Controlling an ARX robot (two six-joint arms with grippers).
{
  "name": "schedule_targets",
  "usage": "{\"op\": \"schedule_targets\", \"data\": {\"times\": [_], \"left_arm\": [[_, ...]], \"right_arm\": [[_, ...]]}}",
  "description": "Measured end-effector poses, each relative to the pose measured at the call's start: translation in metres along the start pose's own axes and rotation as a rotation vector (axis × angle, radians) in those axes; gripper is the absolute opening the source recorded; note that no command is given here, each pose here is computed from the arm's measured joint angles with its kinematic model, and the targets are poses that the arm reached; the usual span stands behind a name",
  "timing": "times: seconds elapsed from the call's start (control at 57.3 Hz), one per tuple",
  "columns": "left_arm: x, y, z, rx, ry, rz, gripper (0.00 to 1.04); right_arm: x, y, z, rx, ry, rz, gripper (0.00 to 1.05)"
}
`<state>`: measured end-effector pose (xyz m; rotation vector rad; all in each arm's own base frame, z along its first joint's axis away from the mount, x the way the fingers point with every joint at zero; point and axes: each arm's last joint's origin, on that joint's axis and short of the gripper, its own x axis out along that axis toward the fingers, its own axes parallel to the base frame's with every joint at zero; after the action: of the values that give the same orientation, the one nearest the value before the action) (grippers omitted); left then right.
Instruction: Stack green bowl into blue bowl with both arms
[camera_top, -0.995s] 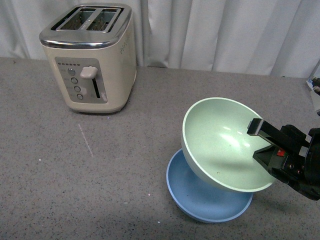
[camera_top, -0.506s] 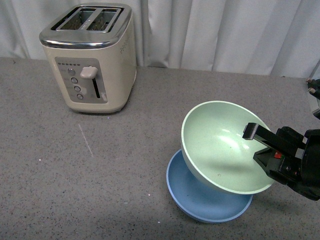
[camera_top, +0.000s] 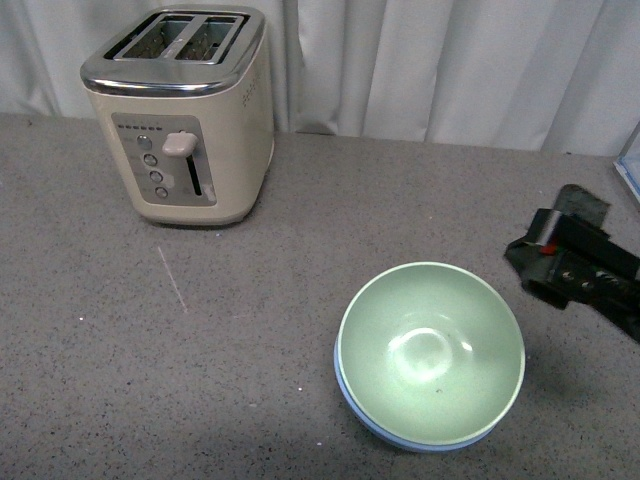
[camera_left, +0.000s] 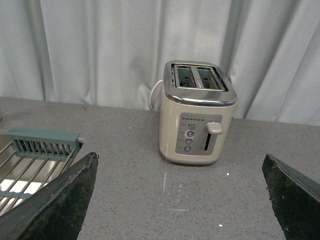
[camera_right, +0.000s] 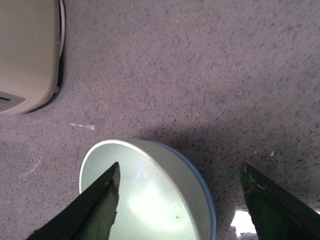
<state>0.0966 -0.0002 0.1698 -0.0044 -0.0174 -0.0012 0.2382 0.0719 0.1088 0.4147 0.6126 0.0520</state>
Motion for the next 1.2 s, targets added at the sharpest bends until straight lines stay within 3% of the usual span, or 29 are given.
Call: {"op": "schedule_targets", "data": {"times": [0.087, 0.175, 0.332, 0.436, 0.524, 0.698, 0.855, 0.995, 1.17, 1.205], "left_arm": [[0.0, 0.0, 0.0, 0.0, -0.001, -0.002, 0.98], [0.0, 0.0, 0.0, 0.0, 0.0, 0.001, 0.98], [0.0, 0.0, 0.0, 0.0, 0.0, -0.001, 0.98], [0.0, 0.0, 0.0, 0.0, 0.0, -0.002, 0.98], [0.0, 0.0, 0.0, 0.0, 0.0, 0.005, 0.98], [0.0, 0.0, 0.0, 0.0, -0.001, -0.002, 0.98], [0.0, 0.0, 0.0, 0.0, -0.001, 0.0, 0.98], [0.0, 0.0, 0.0, 0.0, -0.001, -0.001, 0.98], [0.0, 0.0, 0.0, 0.0, 0.0, -0.001, 0.98], [0.0, 0.0, 0.0, 0.0, 0.0, -0.001, 0.98]], "right_arm": [[-0.019, -0.024, -0.001, -0.136, -0.242, -0.021, 0.49], [-0.072, -0.048, 0.022, -0.309, -0.489, -0.03, 0.27], [-0.117, -0.056, 0.002, -0.378, -0.501, -0.074, 0.01], [-0.142, -0.056, -0.008, -0.392, -0.523, -0.071, 0.01], [-0.159, -0.053, -0.011, -0.409, -0.624, -0.045, 0.01], [-0.158, -0.054, -0.012, -0.411, -0.61, -0.051, 0.01], [-0.164, -0.05, -0.005, -0.209, -0.733, -0.022, 0.27], [-0.165, -0.05, -0.005, -0.158, -0.737, 0.001, 0.5], [-0.164, -0.05, -0.005, -0.137, -0.732, 0.007, 0.95], [-0.164, -0.05, -0.005, -0.135, -0.733, 0.009, 0.97]]}}
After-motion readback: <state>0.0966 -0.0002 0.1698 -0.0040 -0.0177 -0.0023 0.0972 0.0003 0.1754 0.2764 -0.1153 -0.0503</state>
